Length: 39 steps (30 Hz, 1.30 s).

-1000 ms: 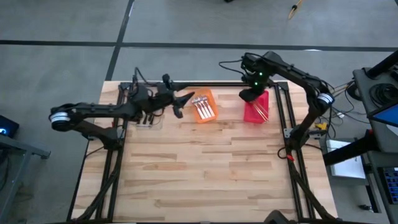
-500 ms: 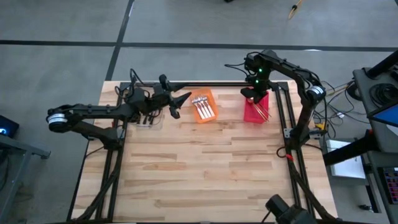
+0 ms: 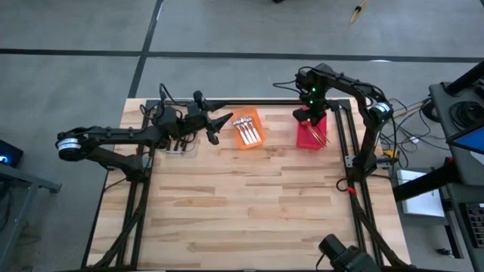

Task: Sort silverware by color (type)
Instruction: Adjust the gold fork

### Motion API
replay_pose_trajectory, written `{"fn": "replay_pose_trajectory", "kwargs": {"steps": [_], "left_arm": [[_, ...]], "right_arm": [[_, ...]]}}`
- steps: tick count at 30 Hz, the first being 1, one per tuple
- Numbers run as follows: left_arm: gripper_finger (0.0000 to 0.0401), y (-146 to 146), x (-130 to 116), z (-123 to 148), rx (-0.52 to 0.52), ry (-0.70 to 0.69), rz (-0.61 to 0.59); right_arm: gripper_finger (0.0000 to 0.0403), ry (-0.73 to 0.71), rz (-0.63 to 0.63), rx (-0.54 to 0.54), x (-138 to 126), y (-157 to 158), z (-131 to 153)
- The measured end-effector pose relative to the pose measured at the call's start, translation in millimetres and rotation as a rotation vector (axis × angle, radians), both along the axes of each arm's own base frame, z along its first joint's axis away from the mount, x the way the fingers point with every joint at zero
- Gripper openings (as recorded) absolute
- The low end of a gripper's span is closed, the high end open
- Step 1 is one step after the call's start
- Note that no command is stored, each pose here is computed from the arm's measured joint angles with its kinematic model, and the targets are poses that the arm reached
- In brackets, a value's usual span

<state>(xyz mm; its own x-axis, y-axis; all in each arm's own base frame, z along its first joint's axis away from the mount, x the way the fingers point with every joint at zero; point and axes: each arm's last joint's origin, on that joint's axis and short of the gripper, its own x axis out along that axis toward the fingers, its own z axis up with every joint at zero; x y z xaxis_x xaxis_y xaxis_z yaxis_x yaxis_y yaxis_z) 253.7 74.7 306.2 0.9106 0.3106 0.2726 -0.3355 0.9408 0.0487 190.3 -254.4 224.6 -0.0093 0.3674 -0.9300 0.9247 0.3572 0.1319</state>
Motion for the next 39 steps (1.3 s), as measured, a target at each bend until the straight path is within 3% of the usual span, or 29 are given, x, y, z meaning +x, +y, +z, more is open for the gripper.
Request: {"fn": "replay_pose_trajectory", "kwargs": {"steps": [11, 27, 39], "left_arm": [[0.0193, 0.0, 0.0, -0.1, 0.002, 0.001, 0.001], [0.0193, 0.0, -0.1, 0.2, 0.002, -0.002, 0.001], [0.0193, 0.0, 0.0, 0.0, 0.002, 0.001, 0.000]], "right_arm": [[0.0012, -0.010, -0.005, -0.017, -1.6, 2.0, -22.2], [0.0012, -0.058, 0.003, -0.081, 1.3, -4.3, -25.7], [0.0012, -0.018, 0.041, -0.142, 0.7, -7.1, -27.5]]}}
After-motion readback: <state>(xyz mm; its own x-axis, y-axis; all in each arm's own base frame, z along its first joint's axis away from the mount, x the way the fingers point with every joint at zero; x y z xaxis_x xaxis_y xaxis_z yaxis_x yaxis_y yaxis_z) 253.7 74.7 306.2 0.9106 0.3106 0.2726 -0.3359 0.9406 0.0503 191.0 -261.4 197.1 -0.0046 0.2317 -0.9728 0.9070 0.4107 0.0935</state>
